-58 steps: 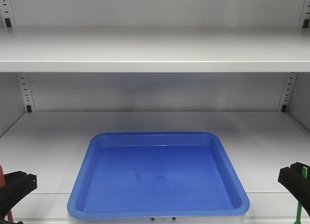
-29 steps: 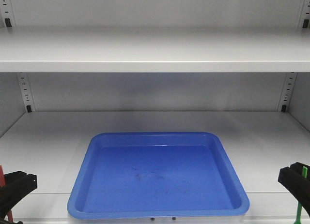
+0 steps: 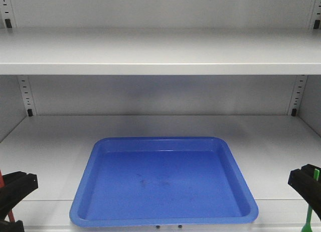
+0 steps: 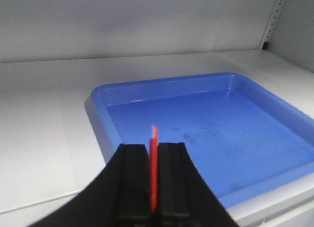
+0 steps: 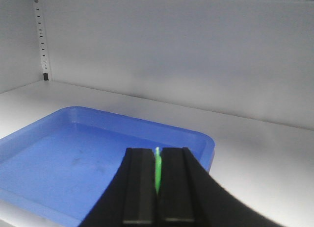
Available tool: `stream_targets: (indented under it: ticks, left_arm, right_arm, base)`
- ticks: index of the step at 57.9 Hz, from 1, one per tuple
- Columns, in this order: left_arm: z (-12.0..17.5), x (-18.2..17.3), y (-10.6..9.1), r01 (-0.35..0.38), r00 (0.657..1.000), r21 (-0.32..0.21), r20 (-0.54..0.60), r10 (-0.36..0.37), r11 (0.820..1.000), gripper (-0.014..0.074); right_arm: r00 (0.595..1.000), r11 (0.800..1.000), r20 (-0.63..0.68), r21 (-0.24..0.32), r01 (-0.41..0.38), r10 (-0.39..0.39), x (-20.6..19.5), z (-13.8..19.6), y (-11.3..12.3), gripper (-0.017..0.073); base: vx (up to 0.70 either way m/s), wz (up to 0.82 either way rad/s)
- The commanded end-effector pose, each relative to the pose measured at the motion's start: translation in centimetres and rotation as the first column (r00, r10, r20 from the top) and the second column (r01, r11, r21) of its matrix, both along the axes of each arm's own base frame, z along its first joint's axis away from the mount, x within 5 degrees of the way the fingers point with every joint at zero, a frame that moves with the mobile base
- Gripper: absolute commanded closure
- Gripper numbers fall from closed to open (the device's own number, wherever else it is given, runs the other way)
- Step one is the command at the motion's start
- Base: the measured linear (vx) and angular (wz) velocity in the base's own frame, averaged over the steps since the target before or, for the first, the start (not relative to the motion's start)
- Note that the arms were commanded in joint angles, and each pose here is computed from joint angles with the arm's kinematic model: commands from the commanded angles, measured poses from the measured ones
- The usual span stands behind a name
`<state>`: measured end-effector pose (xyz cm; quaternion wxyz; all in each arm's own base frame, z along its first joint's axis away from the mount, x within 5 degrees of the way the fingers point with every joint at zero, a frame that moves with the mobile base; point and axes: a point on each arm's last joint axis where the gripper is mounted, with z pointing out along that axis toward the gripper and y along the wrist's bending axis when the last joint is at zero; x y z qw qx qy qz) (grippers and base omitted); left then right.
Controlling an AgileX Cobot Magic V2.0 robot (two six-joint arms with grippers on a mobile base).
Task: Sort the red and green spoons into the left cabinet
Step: 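Extend both grippers with the spoons forward over the blue tray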
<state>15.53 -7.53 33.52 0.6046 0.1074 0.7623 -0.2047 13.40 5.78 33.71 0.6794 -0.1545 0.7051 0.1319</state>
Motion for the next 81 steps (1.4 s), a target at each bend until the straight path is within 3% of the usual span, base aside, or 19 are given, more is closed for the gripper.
stream_targets:
  ticks: [1,14,30,40,53,81]
  left_arm:
    - [1.8,0.4,-0.1,-0.02,0.996,-0.069,0.089,0.026,0.997,0.0594]
    - [1.6,1.1,-1.7,0.043,0.991,0.026,0.122,-0.046,0.999,0.0594]
    - [5.0,4.0,-6.1,0.148,0.975,0.036,0.161,-0.152,0.988,0.0594]
    - [5.2,6.5,-9.5,0.191,0.962,0.101,0.179,-0.206,0.976,0.0594]
    - [4.7,9.0,-12.5,0.194,0.955,0.09,0.209,-0.209,0.977,0.0594]
    - [3.6,11.2,-13.7,0.132,0.946,0.054,0.291,-0.142,0.99,0.0589]
  right_arm:
    - [0.993,0.999,0.116,0.046,-0.021,0.016,-0.3,1.9,0.1,0.0561]
    - [0.986,0.997,0.166,0.073,-0.038,0.025,0.0,2.4,0.3,0.0561]
    - [0.983,0.995,0.175,0.078,-0.065,0.051,2.8,1.4,1.8,0.0561]
    - [0.974,0.991,0.215,0.096,-0.098,0.076,5.0,0.6,3.0,0.0561]
    - [0.965,0.984,0.241,0.118,-0.133,0.101,7.6,-1.2,4.5,0.0561]
    - [0.959,0.982,0.262,0.123,-0.141,0.105,11.9,-0.1,6.4,0.0561]
  base:
    - [0.0,0.0]
    - [0.0,0.0]
    - [0.0,0.0]
    - [0.0,0.0]
    - [0.0,0.0]
    - [0.0,0.0]
